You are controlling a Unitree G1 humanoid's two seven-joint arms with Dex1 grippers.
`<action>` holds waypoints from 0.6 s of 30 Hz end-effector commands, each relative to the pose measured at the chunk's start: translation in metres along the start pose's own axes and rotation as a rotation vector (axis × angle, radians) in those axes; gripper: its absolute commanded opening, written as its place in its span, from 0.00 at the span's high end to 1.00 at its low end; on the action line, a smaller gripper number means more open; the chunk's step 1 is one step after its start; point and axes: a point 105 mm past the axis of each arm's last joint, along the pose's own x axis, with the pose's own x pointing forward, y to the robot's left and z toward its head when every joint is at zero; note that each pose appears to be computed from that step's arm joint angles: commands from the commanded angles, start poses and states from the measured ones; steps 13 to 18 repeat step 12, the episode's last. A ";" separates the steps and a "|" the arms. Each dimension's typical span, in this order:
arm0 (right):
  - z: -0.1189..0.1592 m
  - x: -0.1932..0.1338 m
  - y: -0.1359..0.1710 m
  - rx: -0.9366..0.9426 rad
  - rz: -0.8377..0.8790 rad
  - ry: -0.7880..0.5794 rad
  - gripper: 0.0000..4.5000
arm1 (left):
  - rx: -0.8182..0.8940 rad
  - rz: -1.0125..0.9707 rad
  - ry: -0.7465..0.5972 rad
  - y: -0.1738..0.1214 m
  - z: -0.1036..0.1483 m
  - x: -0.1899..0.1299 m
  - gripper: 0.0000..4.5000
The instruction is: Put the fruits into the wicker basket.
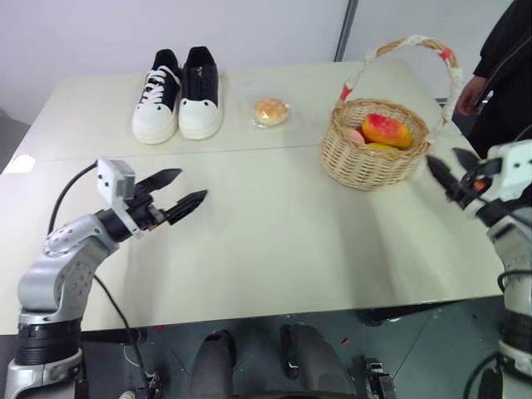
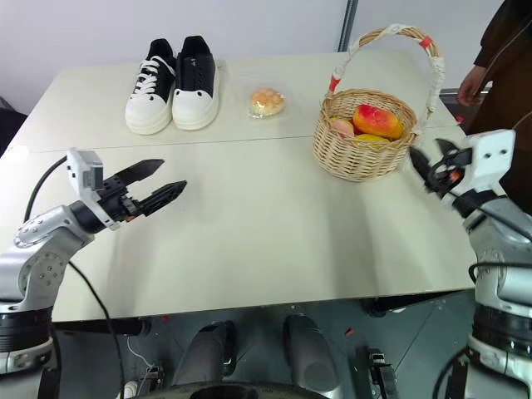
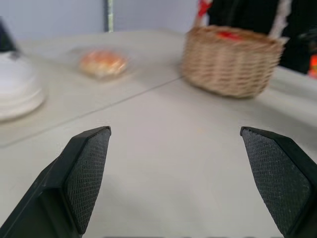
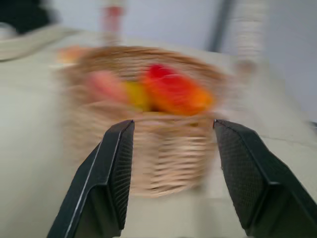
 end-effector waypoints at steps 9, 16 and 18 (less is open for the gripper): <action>-0.019 0.037 0.099 0.012 0.444 -0.007 0.42 | 0.060 0.292 0.092 0.024 -0.026 -0.057 0.00; -0.019 0.045 0.099 0.014 0.456 -0.016 0.42 | 0.058 0.308 0.080 0.021 -0.026 -0.062 0.00; -0.019 0.045 0.099 0.014 0.456 -0.016 0.42 | 0.058 0.308 0.080 0.021 -0.026 -0.062 0.00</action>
